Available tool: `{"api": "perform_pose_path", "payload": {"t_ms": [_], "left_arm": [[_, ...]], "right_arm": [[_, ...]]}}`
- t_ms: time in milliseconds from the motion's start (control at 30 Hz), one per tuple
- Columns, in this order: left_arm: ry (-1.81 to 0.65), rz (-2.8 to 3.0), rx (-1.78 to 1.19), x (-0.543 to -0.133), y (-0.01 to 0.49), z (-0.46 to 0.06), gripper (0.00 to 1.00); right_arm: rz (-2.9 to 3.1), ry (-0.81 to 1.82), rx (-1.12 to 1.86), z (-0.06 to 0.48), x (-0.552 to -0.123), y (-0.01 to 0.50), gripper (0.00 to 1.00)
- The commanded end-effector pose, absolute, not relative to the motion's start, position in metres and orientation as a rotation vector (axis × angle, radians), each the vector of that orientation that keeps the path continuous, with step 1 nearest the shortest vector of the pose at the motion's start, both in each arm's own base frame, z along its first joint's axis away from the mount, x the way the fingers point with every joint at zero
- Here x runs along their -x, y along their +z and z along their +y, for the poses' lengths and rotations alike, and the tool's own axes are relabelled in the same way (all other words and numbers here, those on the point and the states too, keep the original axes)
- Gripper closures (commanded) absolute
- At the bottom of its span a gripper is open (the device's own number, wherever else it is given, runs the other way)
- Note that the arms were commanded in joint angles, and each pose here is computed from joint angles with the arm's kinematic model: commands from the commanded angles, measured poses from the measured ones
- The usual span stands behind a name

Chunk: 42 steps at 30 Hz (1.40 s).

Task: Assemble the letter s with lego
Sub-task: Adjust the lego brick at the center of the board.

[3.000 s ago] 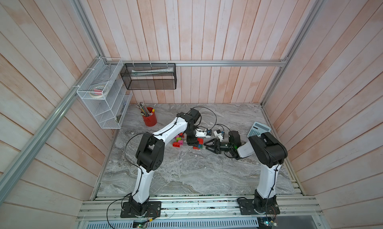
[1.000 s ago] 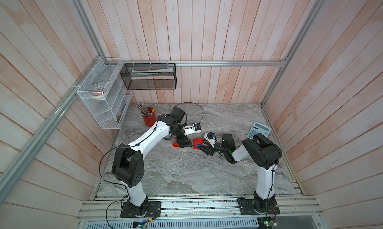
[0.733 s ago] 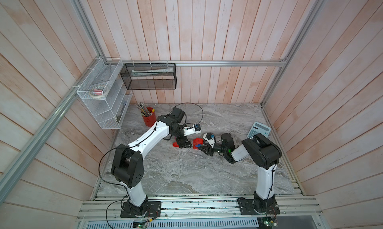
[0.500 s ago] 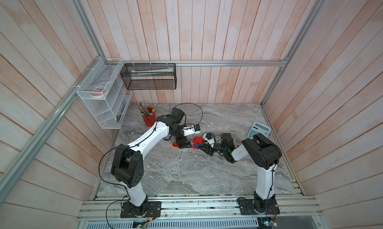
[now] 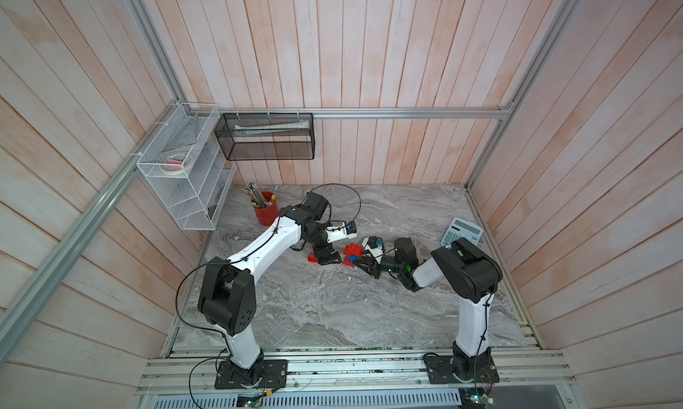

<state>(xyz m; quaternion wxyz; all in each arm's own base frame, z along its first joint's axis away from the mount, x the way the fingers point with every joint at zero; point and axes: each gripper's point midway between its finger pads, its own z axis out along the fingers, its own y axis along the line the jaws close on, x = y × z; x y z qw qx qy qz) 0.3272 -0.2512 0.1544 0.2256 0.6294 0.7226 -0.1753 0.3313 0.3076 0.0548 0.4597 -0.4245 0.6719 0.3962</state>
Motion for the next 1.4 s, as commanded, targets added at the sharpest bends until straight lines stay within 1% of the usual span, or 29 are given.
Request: {"api": "perform_pose_path", "payload": {"t_ms": [0, 167, 333, 567, 833, 1133, 1367], "left_arm": [[-0.507, 1.941, -1.687, -0.330, 0.179, -0.254, 0.11], [-0.512, 1.918, -1.629, -0.339, 0.196, -0.253, 0.11], [-0.534, 1.904, -1.583, -0.344, 0.208, -0.254, 0.11], [-0.544, 1.938, -1.555, -0.348, 0.205, -0.253, 0.11], [-0.557, 1.974, -1.540, -0.350, 0.199, -0.251, 0.11], [-0.579, 1.997, -1.532, -0.349, 0.193, -0.249, 0.11], [-0.593, 2.014, -1.525, -0.349, 0.188, -0.248, 0.11]], "right_arm": [[1.607, 1.049, 1.013, 0.314, -0.328, 0.085, 0.69], [1.708, 1.219, 0.902, 0.315, -0.319, 0.105, 0.71], [1.912, 1.375, 0.809, 0.310, -0.314, 0.100, 0.68], [2.100, 1.607, 0.661, 0.302, -0.322, 0.098, 0.70], [2.235, 1.832, 0.490, 0.305, -0.333, 0.088, 0.70], [2.355, 1.814, 0.323, 0.309, -0.354, 0.071, 0.68], [2.406, 1.851, 0.241, 0.311, -0.358, 0.061, 0.68]]}}
